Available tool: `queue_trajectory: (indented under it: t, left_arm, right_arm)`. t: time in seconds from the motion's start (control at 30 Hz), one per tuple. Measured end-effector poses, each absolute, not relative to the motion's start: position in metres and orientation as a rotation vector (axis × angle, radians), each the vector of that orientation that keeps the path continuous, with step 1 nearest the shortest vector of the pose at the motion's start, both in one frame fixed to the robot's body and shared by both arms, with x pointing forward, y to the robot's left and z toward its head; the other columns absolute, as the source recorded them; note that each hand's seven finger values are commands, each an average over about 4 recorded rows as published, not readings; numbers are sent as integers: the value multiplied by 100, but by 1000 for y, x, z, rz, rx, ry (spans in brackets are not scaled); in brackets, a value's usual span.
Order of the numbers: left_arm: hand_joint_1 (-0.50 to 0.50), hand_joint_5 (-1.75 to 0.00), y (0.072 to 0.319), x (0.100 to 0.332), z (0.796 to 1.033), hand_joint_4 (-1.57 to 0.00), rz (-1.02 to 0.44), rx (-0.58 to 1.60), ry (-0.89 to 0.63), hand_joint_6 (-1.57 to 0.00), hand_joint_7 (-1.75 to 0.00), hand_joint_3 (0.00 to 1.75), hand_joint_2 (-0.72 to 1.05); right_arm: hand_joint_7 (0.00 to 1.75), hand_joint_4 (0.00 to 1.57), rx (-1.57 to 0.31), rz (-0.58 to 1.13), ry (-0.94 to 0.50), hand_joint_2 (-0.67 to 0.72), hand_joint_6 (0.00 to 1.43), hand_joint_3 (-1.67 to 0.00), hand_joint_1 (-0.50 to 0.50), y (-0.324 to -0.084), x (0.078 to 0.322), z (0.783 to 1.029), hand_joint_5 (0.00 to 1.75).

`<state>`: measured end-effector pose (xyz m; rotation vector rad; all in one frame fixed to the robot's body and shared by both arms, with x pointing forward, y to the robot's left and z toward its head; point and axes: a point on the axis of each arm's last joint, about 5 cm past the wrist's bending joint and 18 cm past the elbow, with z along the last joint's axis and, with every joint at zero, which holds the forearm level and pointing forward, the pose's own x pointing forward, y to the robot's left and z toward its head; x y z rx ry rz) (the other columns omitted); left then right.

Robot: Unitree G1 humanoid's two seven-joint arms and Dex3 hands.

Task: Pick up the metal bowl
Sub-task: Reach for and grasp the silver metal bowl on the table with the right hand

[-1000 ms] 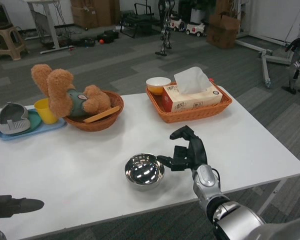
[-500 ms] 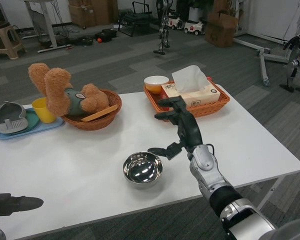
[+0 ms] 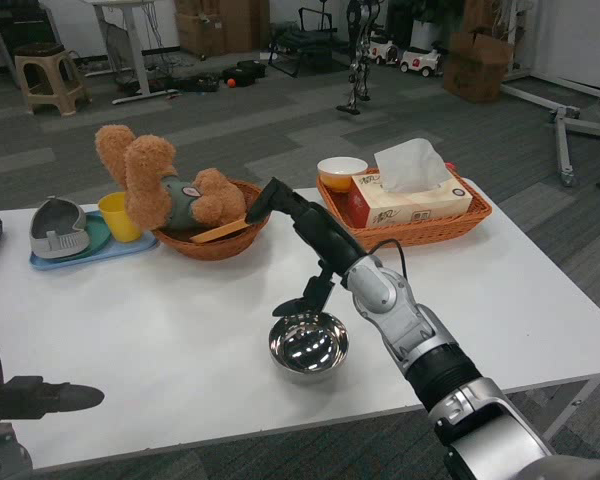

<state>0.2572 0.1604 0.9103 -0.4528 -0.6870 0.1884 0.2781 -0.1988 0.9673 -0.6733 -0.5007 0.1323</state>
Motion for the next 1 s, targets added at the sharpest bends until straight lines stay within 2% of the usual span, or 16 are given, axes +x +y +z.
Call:
queue_trajectory:
  t: [0.1, 0.2, 0.33, 0.43, 0.53, 0.6, 0.63, 0.7, 0.73, 0.77, 0.83, 0.87, 0.9, 0.93, 1.0]
  left_arm:
    - [-50, -103, 161, 257, 910, -92, 191, -453, -688, 0, -2, 0, -72]
    - [-50, -103, 161, 257, 910, -94, 191, -453, -688, 0, -7, 0, -72]
    - [-50, -103, 161, 257, 910, -94, 191, -453, -688, 0, -3, 0, -72]
    - [-50, -100, 161, 257, 910, -94, 190, -453, -688, 0, -2, 0, -72]
    - [-50, -98, 161, 257, 911, -94, 190, -454, -689, 0, -5, 0, -72]
    - [-50, -103, 161, 257, 911, -94, 190, -454, -689, 0, -3, 0, -72]
    - [-50, -103, 161, 257, 911, -94, 190, -454, -689, 0, -3, 0, -72]
    - [-50, -103, 161, 257, 911, -94, 190, -454, -689, 0, 0, 0, -72]
    - [-50, -100, 161, 257, 911, -94, 190, -454, -689, 0, -2, 0, -72]
    - [-50, -100, 161, 257, 911, -94, 190, -454, -689, 0, -2, 0, -72]
    - [-50, -100, 161, 257, 911, -94, 189, -455, -689, 0, -2, 0, -72]
    - [-50, -103, 161, 257, 911, -94, 189, -455, -689, 0, -2, 0, -72]
    - [-50, -103, 160, 257, 911, -94, 189, -455, -689, 0, -3, 0, -72]
    - [-50, -103, 160, 257, 911, -94, 189, -456, -690, 0, -3, 0, -72]
    - [-50, -103, 160, 257, 911, -94, 188, -458, -691, 0, -2, 0, -72]
  right_arm:
    - [157, 0, -802, 198, -480, 27, 0, -103, -41, -187, 279, 971, 34]
    - [161, 0, -902, 242, -457, 22, 0, -103, -42, -179, 280, 973, 29]
    - [161, 0, -956, 256, -441, 28, 0, -95, -42, -176, 280, 975, 29]
    - [159, 0, -879, 263, -427, 34, 0, -87, -42, -177, 281, 972, 29]
    - [141, 0, -707, 268, -385, 42, 0, -75, -42, -181, 285, 961, 29]
    - [127, 0, -574, 274, -354, 42, 1, -77, -42, -183, 286, 951, 29]
    - [124, 0, -500, 280, -342, 42, 4, -79, -42, -182, 286, 946, 36]
    - [127, 0, -357, 295, -317, 41, 19, -79, -40, -180, 285, 936, 70]
    - [133, 0, -289, 300, -306, 36, 32, -77, -38, -178, 285, 931, 97]
    - [143, 24, -225, 303, -294, 28, 61, -73, -33, -176, 284, 927, 126]
    - [157, 95, -92, 295, -279, 9, 116, -65, -21, -171, 283, 919, 165]
    - [162, 134, -26, 285, -276, 4, 137, -67, -15, -169, 282, 916, 170]
    - [161, 150, 36, 269, -277, 3, 140, -73, -9, -167, 280, 914, 162]
    - [161, 153, 96, 246, -285, 3, 140, -79, -7, -165, 279, 912, 155]
    - [147, 157, 210, 166, -321, 6, 140, -91, 1, -162, 277, 909, 150]
